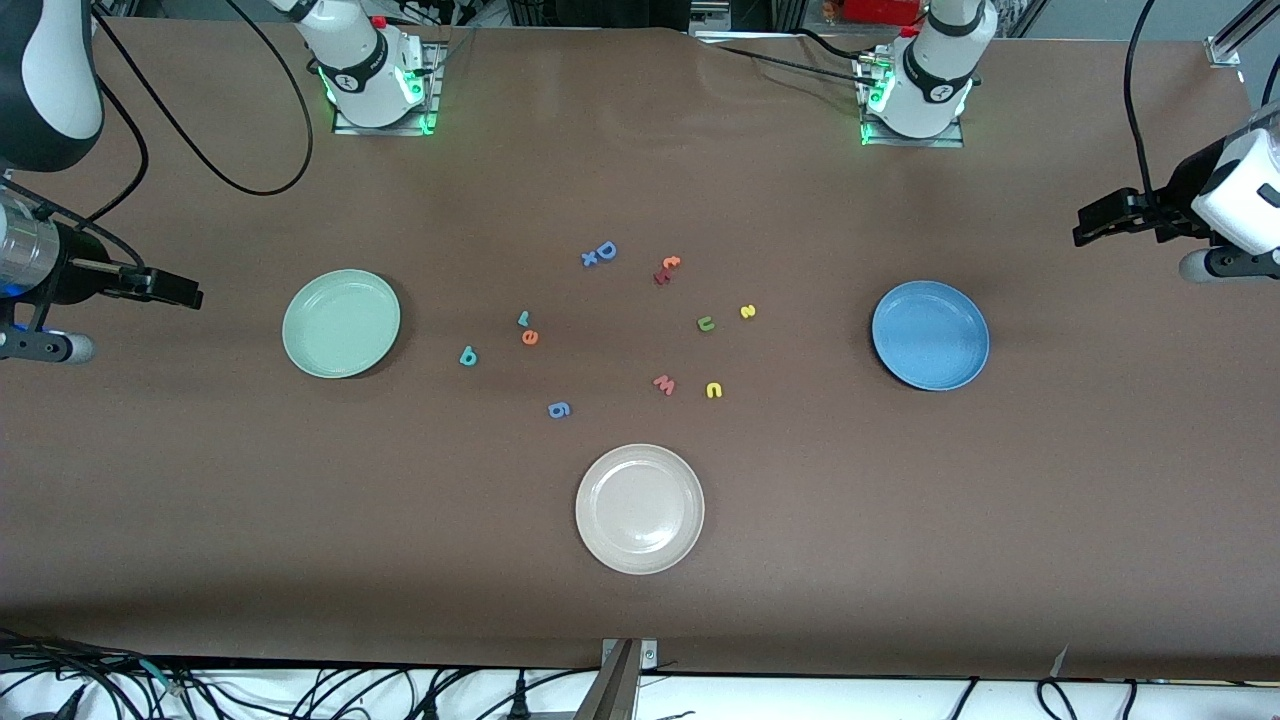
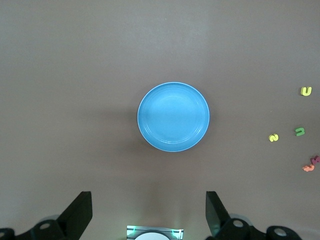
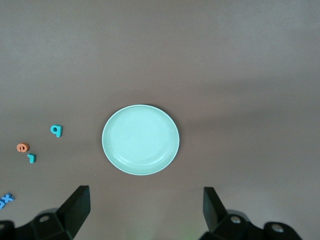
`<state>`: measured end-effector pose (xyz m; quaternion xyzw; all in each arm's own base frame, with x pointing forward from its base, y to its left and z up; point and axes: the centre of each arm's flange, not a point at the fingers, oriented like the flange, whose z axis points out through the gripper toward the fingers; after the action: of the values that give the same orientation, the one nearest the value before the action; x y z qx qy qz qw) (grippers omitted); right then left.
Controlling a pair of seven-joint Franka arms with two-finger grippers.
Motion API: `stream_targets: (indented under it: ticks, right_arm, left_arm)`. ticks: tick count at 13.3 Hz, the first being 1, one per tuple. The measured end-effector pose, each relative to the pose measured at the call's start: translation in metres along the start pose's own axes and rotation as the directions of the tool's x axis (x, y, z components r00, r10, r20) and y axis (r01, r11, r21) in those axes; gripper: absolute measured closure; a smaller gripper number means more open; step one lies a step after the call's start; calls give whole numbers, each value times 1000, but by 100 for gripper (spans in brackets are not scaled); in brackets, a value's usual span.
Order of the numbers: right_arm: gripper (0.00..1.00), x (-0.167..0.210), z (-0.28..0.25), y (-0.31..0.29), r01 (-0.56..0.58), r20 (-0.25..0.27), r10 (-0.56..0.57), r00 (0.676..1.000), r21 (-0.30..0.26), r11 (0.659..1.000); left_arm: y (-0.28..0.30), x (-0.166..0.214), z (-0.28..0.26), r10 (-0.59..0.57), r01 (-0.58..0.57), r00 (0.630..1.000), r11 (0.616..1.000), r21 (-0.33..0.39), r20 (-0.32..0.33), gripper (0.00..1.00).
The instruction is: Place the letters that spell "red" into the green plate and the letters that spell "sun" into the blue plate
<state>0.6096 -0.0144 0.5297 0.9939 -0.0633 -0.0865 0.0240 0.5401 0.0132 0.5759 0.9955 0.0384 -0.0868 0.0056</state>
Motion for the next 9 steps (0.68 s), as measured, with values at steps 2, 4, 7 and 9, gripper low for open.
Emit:
stream_targets:
  ticks: [2,4,7,9]
  right_arm:
    - [0,0,0,0,0,0,0,1000,0,1000]
    - [0,0,0,0,0,0,0,1000,0,1000]
    - [0,0,0,0,0,0,0,1000,0,1000]
    - [0,0,0,0,0,0,0,1000,0,1000]
  left_arm:
    - [0,0,0,0,0,1000,1000,0,0,0]
    - [0,0,0,0,0,1000,1000,0,0,0]
    - [0,1,2,0,0,1000,1000,0,3,0]
    - [0,2,3,0,0,1000,1000,0,6,0]
